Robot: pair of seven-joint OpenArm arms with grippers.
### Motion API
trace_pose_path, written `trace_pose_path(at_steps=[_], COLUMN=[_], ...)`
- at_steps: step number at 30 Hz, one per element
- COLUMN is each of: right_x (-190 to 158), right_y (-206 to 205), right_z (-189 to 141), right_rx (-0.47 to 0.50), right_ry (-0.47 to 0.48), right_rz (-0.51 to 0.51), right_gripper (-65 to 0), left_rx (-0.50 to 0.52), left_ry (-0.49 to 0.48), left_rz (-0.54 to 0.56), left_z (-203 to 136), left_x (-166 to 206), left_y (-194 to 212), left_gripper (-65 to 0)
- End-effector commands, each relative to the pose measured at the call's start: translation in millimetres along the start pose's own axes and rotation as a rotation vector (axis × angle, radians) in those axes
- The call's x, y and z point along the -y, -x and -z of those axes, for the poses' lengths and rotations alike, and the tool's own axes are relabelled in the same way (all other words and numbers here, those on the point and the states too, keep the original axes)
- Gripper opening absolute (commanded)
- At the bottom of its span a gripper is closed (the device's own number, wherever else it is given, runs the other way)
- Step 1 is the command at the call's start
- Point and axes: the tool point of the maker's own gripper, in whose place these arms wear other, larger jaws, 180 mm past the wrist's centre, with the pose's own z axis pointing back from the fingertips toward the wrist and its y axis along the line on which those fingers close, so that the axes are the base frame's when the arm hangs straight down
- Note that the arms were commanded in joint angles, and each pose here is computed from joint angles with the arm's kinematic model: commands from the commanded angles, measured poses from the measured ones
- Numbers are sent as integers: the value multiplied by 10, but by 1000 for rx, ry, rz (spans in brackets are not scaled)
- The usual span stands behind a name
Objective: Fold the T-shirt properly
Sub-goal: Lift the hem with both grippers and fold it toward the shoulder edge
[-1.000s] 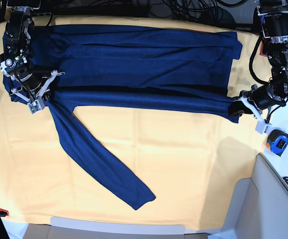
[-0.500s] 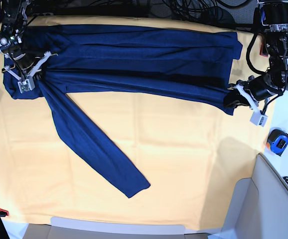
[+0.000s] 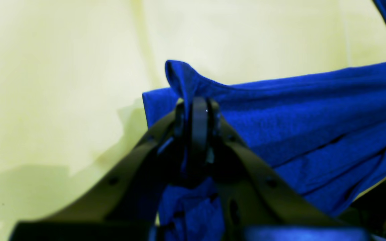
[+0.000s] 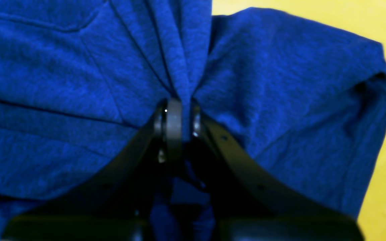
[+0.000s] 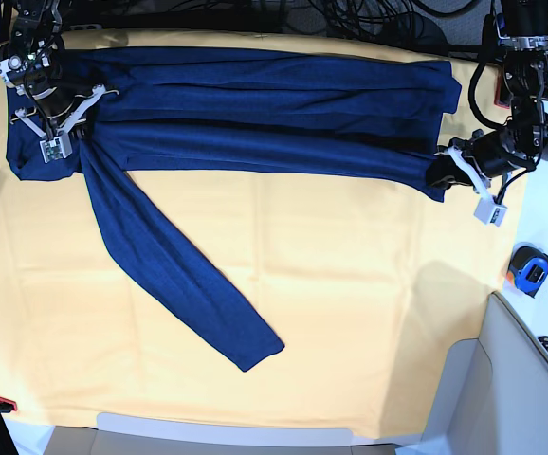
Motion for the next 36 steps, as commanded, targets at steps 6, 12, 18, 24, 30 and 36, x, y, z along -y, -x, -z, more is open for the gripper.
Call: trace_pose_path(at_steps=[6,12,18,24,30,36], right_x=[15,8,13,23,17,-19], right_y=[47,115,133,176,162,112], right_z=[38,69,73,90,79,57], right_rx=[-2,-21,-39,-106,-105,-86], right_ry=[1,-5,-3,-2,-4,-2], right_rz=[24,35,36,38,37,41], right_gripper=[-650,-650,-650,-462,-334,-334], left_rx=[2,-53,-81,-80,-86,-83], left_ry=[-17,-122,-160,-165,-165,-165], left_rz=[10,65,90,92,92,93], left_z=[-69,-64,-65,-65,-66,-66], left_x=[-49,-229,-292,-303,-304,-304], left_y=[25,146,194,193,204,190], left_gripper=[-650,-650,-609,-483,-479,-478])
